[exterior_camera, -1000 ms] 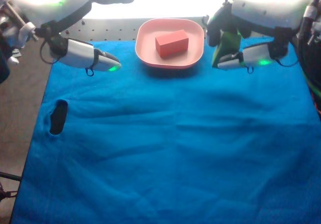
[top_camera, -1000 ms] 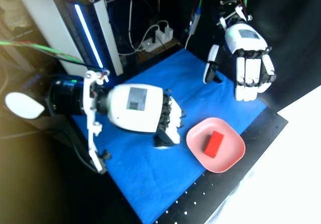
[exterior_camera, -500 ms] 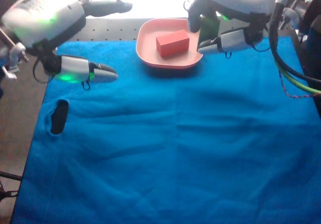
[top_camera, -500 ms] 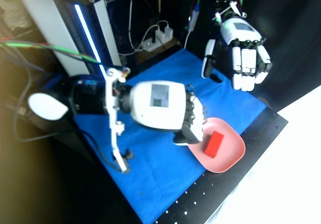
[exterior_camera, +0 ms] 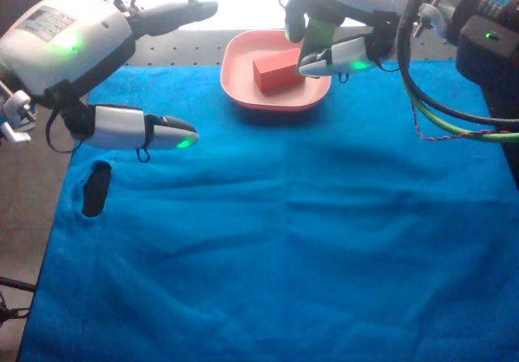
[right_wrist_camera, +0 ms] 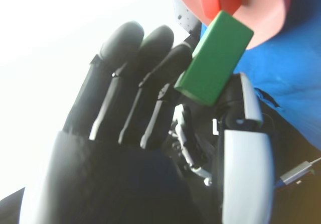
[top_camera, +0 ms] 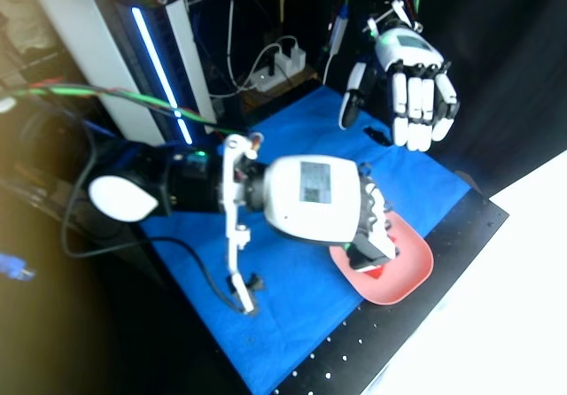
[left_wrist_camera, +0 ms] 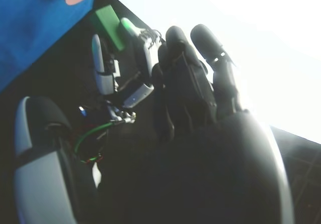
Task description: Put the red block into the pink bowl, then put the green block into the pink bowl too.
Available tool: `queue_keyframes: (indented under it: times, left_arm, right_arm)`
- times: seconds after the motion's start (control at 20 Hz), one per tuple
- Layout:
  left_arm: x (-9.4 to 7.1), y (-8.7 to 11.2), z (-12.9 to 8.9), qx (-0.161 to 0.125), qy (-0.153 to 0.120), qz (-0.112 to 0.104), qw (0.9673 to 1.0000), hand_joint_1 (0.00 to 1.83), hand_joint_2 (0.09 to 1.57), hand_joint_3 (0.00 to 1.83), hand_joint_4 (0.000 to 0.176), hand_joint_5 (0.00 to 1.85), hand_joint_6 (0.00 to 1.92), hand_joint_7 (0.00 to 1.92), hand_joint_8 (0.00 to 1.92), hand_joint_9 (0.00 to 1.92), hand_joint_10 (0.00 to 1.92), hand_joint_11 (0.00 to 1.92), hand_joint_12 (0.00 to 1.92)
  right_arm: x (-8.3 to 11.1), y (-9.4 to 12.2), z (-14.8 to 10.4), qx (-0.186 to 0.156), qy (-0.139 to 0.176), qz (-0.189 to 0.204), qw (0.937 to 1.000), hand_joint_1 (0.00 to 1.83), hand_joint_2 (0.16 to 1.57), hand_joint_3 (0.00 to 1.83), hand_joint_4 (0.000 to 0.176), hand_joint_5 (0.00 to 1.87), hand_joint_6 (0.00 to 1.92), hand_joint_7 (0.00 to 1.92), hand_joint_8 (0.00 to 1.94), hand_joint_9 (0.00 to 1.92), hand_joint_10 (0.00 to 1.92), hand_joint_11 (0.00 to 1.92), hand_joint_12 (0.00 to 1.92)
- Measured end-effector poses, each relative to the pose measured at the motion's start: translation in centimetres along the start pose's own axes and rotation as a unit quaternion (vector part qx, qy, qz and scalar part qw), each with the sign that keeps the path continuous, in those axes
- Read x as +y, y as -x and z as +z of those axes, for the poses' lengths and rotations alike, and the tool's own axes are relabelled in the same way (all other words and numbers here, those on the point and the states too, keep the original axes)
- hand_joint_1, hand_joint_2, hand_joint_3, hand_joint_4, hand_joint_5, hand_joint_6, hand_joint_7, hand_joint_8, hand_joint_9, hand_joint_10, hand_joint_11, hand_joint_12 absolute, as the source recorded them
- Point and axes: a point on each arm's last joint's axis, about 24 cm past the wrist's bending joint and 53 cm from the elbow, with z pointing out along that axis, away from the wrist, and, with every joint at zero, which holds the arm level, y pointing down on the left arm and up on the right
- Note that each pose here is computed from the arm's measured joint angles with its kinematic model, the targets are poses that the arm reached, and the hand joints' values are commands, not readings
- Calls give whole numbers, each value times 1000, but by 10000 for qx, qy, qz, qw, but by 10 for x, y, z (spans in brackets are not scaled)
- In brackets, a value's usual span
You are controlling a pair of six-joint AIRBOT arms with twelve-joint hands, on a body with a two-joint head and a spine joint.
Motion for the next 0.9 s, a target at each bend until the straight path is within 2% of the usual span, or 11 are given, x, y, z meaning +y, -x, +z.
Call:
queue_keyframes:
  times: [0.15,0.2,0.25,0.3,0.35,0.5,0.55,0.6,0.65,0.85,0.9]
  left_arm:
    - [-4,0,0,-21,-46,-23,10000,769,887,6,67,293,0,470,0,516,1,0,1172]
    - [-3,0,0,-26,-41,-28,10000,771,889,5,72,283,0,461,0,505,0,0,1151]
    - [-3,0,-1,-35,-41,-31,10000,786,880,0,84,294,5,475,6,513,4,0,1139]
    - [-3,-1,-1,-28,-39,-31,10000,804,867,0,67,321,11,499,11,536,12,0,1152]
    - [-3,-1,-1,-24,-34,-46,10000,785,880,2,58,322,5,511,8,537,10,0,1150]
    - [-4,-3,-2,-9,-42,-41,10000,782,891,5,49,317,1,515,7,527,5,0,1122]
    - [-4,-3,-2,-21,-45,-59,10000,808,891,4,19,322,3,510,4,526,4,0,1122]
    - [-5,-3,-2,-19,-61,-48,10000,813,891,4,13,323,3,509,3,526,4,0,1122]
    - [-5,-3,-2,-18,-62,-47,10000,832,869,0,18,350,10,515,4,538,8,0,1139]
    - [-5,-2,-2,-29,-51,-59,10000,834,848,0,27,360,5,500,0,526,1,0,1071]
    - [-5,-3,-2,-26,-52,-59,10000,845,845,0,40,366,5,508,3,529,2,0,1091]
  right_arm:
    - [-4,2,0,-17,-37,-9,10000,1251,1082,1,0,981,884,1137,834,1186,409,870,1102]
    - [-4,2,0,-20,-44,-17,10000,1240,1081,0,0,1000,919,1123,794,1196,256,833,1017]
    - [-6,3,0,-24,-55,-23,10000,1238,1079,0,14,1009,938,1119,767,1217,153,833,957]
    - [-9,4,0,-33,-87,-34,10000,1242,1081,0,0,994,916,1126,803,1276,127,884,998]
    - [-12,6,1,-61,-128,-11,9999,1254,1075,0,0,1013,835,1137,838,1322,121,916,1015]
    - [-14,3,4,-43,-167,18,9999,1259,1079,0,0,978,875,1154,824,1333,97,922,1001]
    - [-15,2,5,-37,-180,24,9998,1266,1075,0,0,974,875,1179,785,1356,84,953,964]
    - [-15,1,7,-37,-181,34,9998,1268,1074,0,0,973,875,1185,777,1361,81,959,956]
    - [-13,-1,8,-26,-173,39,9998,1266,1069,0,0,1004,818,1179,792,1375,76,958,1005]
    - [-11,-6,14,0,-163,55,9999,1257,1081,0,0,966,892,1160,808,1387,59,967,1054]
    - [-11,-7,15,9,-167,54,9998,1264,1077,0,0,988,830,1156,841,1411,68,987,1097]
